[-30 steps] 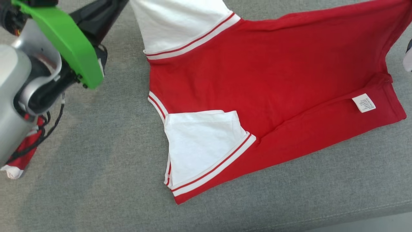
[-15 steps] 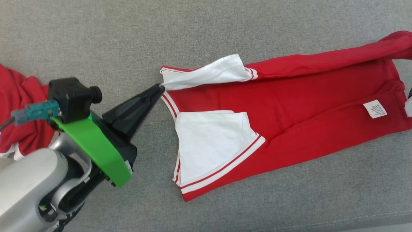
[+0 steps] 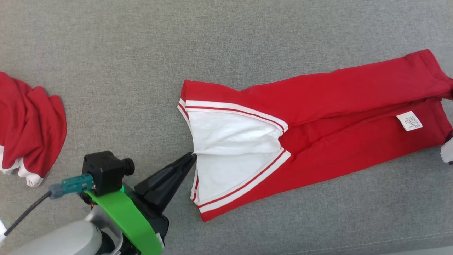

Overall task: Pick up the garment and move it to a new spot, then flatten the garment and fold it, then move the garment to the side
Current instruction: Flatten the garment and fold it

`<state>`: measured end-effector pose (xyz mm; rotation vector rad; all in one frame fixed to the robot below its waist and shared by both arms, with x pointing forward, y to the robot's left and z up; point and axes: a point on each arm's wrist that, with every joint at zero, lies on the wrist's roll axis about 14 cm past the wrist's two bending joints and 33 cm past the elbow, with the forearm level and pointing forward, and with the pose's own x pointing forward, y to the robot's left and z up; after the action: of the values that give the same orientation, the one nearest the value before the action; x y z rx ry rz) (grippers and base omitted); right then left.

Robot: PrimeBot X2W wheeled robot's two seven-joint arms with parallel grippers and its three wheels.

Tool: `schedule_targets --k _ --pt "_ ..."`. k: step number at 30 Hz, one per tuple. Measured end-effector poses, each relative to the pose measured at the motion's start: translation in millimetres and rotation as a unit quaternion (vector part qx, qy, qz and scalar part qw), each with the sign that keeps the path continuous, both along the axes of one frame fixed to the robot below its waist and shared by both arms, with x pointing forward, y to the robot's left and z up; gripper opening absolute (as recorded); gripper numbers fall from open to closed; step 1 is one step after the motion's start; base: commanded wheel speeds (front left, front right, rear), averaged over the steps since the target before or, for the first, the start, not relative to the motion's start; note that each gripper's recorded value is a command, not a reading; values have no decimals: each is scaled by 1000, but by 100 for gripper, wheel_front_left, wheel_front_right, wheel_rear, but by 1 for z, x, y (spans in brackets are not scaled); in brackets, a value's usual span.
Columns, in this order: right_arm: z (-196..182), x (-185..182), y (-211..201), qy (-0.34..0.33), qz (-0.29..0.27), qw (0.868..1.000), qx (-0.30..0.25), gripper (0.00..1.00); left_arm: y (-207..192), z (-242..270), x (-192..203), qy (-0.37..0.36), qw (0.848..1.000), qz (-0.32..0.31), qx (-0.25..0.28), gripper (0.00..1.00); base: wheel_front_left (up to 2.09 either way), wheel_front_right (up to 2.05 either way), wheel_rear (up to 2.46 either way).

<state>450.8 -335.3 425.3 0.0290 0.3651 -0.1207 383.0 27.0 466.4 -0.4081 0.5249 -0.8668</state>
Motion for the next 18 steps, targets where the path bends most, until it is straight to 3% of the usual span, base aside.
schedule_targets --k 4,5,6,7,9,10,18 --pt "-12 -5 0 19 -9 1000 8 0 -2 -13 -12 29 1000 1 5 0 0 0 0" --pt "-15 -6 -1 27 -12 1000 10 8 -2 -17 -15 35 999 -2 8 0 0 0 0" --pt "-19 -8 -2 34 -15 999 11 47 -3 -20 -18 42 999 -2 10 0 0 0 0" --pt "-20 -9 -4 36 -18 999 8 100 -5 -22 -21 48 999 -2 9 7 0 0 0" --pt "-17 -10 -8 31 -26 999 5 100 -9 -22 -24 55 998 3 -2 48 0 0 0" --pt "-14 -10 -11 24 -29 999 1 100 -9 -21 -24 53 999 11 -5 100 0 0 0" --pt "12 -22 -6 -28 -23 999 -19 100 13 0 3 -27 991 129 0 100 0 0 0"
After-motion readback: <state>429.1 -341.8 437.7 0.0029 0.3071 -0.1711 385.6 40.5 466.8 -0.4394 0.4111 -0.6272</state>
